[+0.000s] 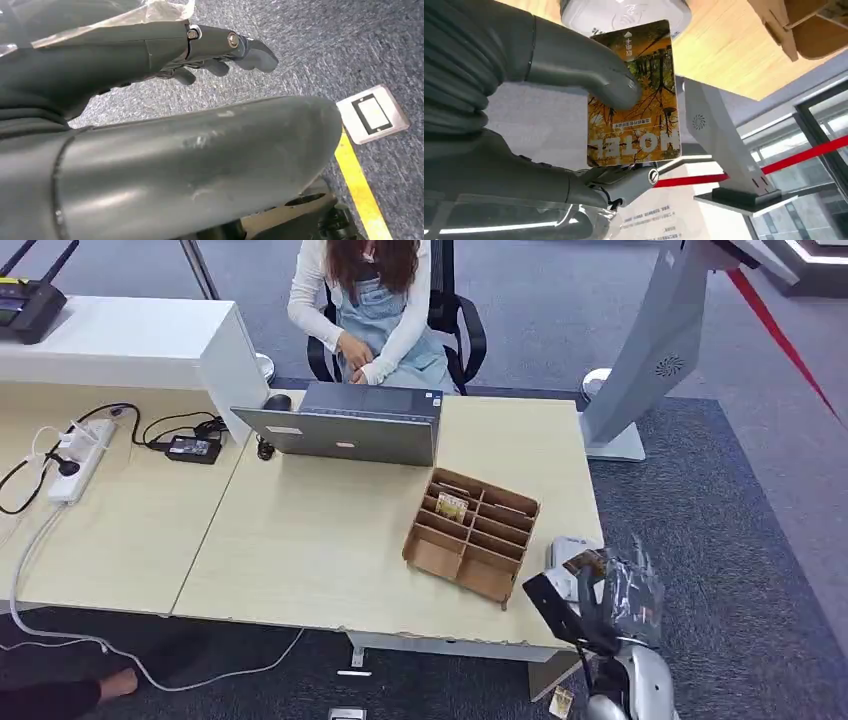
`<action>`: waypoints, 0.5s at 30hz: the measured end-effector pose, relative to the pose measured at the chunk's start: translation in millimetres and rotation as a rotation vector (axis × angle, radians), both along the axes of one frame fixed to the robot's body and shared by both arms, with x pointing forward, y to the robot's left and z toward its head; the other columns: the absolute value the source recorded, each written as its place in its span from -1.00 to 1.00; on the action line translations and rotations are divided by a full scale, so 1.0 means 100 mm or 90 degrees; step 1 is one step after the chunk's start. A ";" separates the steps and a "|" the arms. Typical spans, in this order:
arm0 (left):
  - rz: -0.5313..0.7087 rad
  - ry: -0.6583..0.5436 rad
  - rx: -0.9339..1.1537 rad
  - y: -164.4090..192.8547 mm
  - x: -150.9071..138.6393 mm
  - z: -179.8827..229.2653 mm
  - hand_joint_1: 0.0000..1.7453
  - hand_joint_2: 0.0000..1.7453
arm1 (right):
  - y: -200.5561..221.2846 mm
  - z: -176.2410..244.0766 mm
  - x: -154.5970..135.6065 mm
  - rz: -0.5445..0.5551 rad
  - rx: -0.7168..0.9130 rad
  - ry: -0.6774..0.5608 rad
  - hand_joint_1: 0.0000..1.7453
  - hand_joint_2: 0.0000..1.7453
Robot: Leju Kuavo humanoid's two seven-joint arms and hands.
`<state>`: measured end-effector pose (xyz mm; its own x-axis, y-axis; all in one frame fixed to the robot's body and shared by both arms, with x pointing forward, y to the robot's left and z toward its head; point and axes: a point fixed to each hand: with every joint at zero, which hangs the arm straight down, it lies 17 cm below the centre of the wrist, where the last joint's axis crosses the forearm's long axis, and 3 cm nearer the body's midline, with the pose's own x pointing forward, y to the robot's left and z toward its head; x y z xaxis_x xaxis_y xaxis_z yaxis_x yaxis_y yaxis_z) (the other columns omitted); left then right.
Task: Pass the card to the sensor for recognition and then transmit it.
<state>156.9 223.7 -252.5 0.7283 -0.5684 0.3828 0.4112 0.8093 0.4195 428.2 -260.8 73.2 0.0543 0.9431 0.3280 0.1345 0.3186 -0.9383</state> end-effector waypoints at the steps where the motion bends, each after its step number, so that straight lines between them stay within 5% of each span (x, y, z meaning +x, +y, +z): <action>1: 0.000 0.000 0.000 0.00 0.00 0.00 -1.00 -1.00 | 0.01 -0.02 0.00 0.000 -0.001 0.002 1.00 1.00; 15: -0.001 -0.007 0.002 0.00 0.02 0.01 -1.00 -1.00 | 0.11 -0.20 -0.03 0.005 0.003 0.033 1.00 1.00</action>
<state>158.8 224.1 -251.5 0.7229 -0.5707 0.3894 0.4076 0.8074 0.4266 424.8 -250.3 53.6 0.0644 0.9422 0.3289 0.0841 0.3233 -0.9426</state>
